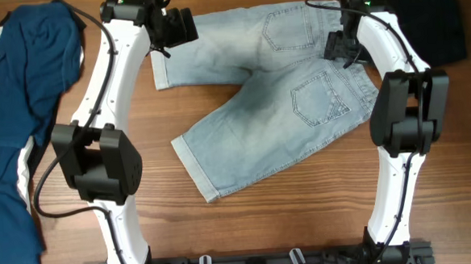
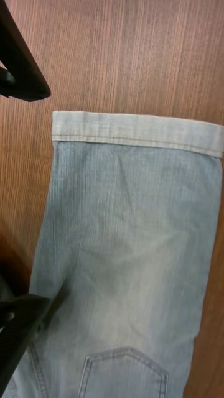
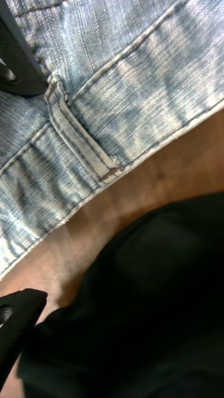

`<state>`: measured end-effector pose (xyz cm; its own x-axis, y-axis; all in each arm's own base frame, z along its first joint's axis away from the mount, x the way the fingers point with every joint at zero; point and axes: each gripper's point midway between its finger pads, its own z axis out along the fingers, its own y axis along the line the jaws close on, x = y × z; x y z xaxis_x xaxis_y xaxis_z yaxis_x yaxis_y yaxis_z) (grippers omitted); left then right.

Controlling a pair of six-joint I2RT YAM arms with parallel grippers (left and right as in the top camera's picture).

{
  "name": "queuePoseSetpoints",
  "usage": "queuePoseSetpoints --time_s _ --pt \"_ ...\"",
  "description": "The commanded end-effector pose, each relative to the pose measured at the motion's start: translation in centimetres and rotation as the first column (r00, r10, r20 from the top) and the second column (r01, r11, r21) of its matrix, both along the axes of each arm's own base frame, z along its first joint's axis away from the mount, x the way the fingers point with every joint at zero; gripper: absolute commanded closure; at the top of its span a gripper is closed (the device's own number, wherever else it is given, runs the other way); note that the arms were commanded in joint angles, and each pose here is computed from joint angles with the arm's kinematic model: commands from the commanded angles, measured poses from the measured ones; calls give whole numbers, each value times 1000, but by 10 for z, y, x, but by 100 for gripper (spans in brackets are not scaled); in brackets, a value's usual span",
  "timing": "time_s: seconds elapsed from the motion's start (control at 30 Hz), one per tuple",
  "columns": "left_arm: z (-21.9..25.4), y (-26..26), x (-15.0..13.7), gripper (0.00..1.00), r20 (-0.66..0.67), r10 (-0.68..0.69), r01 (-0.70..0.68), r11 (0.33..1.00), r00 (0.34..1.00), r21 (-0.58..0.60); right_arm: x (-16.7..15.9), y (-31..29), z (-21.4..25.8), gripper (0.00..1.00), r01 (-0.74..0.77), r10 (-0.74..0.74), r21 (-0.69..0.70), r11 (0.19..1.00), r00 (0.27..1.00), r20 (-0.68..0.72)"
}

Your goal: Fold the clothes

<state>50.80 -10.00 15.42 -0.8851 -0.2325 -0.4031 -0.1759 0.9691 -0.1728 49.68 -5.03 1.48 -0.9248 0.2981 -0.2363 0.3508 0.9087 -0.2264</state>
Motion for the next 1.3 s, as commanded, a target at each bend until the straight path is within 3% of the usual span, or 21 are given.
queuePoseSetpoints --time_s 0.0,0.1,0.2,0.37,0.63,0.8,1.03,1.27 --pt "-16 3 2 0 -28 20 -20 1000 999 16 -40 2 -45 0 7 10 84 996 980 -200" --pt "-32 2 7 0 -43 20 -20 1000 999 20 -23 42 -25 0 -105 148 274 956 979 -143" --pt "-59 1 14 0 -68 21 -19 1000 997 24 -6 66 13 0 -219 248 348 911 968 -39" --pt "-112 -1 23 0 -120 13 -9 999 993 36 6 73 64 0 -304 295 322 896 952 79" --pt "-171 8 27 0 -172 33 -19 996 985 83 7 73 72 0 -319 303 313 895 948 98" --pt "-183 41 29 0 -190 6 17 992 982 123 8 73 73 0 -320 303 311 895 948 103" --pt "-204 111 26 0 -229 97 -69 989 969 128 10 70 73 0 -319 301 296 900 948 106" --pt "-180 107 38 0 -188 21 2 993 982 121 19 71 78 0 -333 302 287 898 942 146"
